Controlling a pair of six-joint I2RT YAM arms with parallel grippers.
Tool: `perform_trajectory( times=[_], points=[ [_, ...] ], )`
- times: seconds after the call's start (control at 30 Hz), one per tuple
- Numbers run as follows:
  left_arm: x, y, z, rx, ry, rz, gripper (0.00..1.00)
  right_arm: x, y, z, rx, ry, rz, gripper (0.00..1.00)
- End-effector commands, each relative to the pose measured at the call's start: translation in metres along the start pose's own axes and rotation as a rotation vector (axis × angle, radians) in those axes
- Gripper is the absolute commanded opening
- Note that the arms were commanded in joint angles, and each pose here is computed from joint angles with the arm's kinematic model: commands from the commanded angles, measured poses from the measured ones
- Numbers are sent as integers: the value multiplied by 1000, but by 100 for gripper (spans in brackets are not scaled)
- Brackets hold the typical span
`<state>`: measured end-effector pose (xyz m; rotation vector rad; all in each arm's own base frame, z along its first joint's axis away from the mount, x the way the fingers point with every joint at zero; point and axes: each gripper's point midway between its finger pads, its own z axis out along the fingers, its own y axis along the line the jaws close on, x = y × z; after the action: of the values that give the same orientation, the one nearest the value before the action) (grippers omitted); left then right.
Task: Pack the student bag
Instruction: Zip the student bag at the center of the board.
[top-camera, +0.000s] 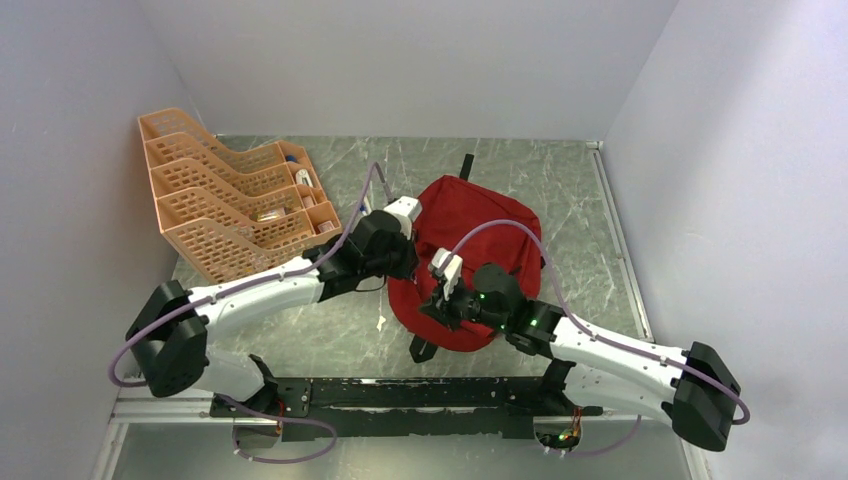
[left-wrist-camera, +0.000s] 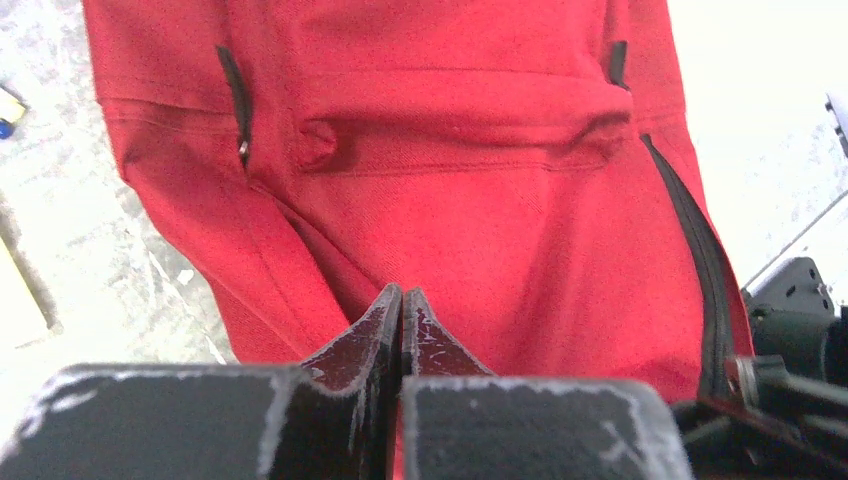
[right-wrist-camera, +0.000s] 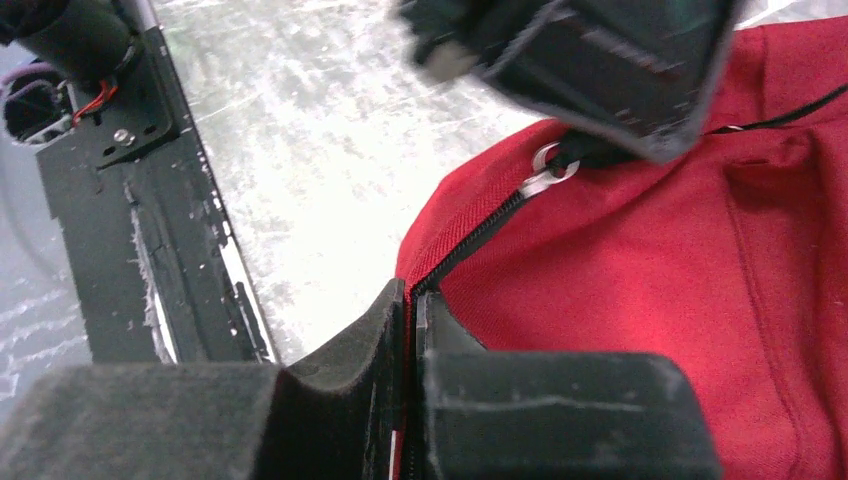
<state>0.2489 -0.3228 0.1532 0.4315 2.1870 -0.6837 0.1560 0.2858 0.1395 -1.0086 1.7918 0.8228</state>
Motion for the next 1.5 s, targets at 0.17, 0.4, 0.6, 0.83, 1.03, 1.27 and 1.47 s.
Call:
perform_trajectory(
  times=[0.17,0.4,0.6,0.83,1.03,1.27,1.47],
  points=[
    [-57,18,28,-48,-74,32,5,8,44,-4,-258,45,-46,0],
    [-78,48,33,-126,-101,28,5,5,52,-12,-310,30,-89,0],
    [-91,52,53,-119,-111,43,5,7,60,-16,-355,50,-89,0],
    [-106,52,79,-125,-100,76,5,7,68,-20,-401,55,-83,0],
    [-97,76,76,-226,-72,81,5,6,80,-30,-462,48,-91,0],
    [-77,109,64,-337,-40,26,5,-2,95,-41,-547,22,-101,0],
    [-60,101,66,-250,-11,29,5,-3,92,-42,-523,17,-106,1]
  ],
)
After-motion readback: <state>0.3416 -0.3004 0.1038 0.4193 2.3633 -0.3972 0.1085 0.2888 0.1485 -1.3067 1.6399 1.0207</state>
